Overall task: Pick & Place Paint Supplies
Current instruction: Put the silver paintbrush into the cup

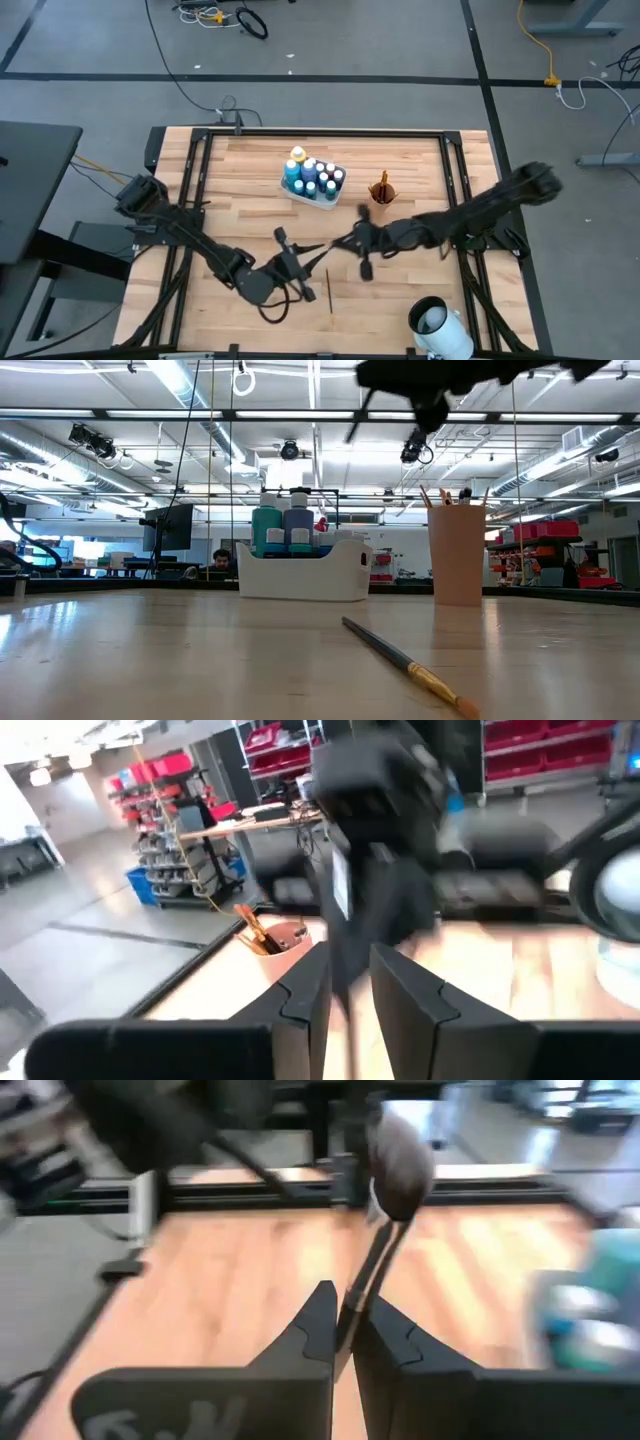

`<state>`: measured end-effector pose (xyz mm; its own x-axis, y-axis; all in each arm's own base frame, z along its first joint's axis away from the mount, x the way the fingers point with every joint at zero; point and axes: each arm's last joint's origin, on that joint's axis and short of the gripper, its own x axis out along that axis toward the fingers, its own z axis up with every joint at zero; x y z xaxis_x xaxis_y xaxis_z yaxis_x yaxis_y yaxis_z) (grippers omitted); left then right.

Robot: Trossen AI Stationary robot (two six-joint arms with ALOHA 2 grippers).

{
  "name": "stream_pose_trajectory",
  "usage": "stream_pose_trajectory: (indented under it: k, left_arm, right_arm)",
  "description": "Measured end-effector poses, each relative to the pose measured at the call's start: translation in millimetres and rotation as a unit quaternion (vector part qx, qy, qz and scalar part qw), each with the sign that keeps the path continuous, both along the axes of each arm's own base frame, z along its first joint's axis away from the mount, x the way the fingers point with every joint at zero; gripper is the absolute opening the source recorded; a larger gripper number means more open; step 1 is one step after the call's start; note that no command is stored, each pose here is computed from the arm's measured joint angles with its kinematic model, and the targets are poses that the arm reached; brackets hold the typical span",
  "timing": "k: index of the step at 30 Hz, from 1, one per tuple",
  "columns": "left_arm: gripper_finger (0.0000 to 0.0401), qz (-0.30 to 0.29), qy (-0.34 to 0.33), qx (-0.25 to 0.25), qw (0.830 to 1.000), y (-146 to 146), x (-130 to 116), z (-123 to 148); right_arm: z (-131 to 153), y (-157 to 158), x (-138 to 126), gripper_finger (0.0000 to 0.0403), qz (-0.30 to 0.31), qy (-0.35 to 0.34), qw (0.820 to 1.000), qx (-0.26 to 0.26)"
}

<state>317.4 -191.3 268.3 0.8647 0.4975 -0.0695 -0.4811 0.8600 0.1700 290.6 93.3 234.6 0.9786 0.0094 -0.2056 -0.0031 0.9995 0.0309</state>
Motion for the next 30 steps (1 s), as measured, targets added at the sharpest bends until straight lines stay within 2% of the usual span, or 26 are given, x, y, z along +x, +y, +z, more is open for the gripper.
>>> stream_pose_trajectory:
  k: [4, 8, 11, 16, 21, 26, 30]
  left_arm:
    - [0.0084, -0.009, 0.004, 0.009, 1.0, -7, -5, 0]
    - [0.0084, -0.009, -0.003, -0.004, 1.0, -7, -5, 0]
    - [0.0084, -0.01, -0.005, -0.009, 1.0, -7, -5, 0]
    - [0.0084, -0.009, -0.009, -0.015, 1.0, -7, -4, 0]
    - [0.0084, -0.009, -0.007, -0.012, 1.0, -7, -4, 0]
    - [0.0084, -0.009, -0.005, -0.01, 1.0, -7, -4, 0]
    - [0.0084, -0.009, -0.005, -0.01, 1.0, -7, -4, 0]
  right_arm:
    - [35, -9, -35, 0.0016, -0.055, 0.002, 0.998, -0.025]
    - [53, -22, -62, 0.0017, -0.131, 0.007, 0.989, -0.074]
    - [53, -32, -71, 0.0021, -0.189, 0.032, 0.975, -0.111]
    - [41, -48, -76, 0.0027, -0.282, 0.098, 0.939, -0.17]
    - [33, -61, -74, 0.0022, -0.278, 0.129, 0.944, -0.118]
    - [17, -75, -76, 0.0023, -0.296, 0.153, 0.936, -0.113]
    - [-2, -82, -78, 0.0033, -0.282, 0.168, 0.941, -0.08]
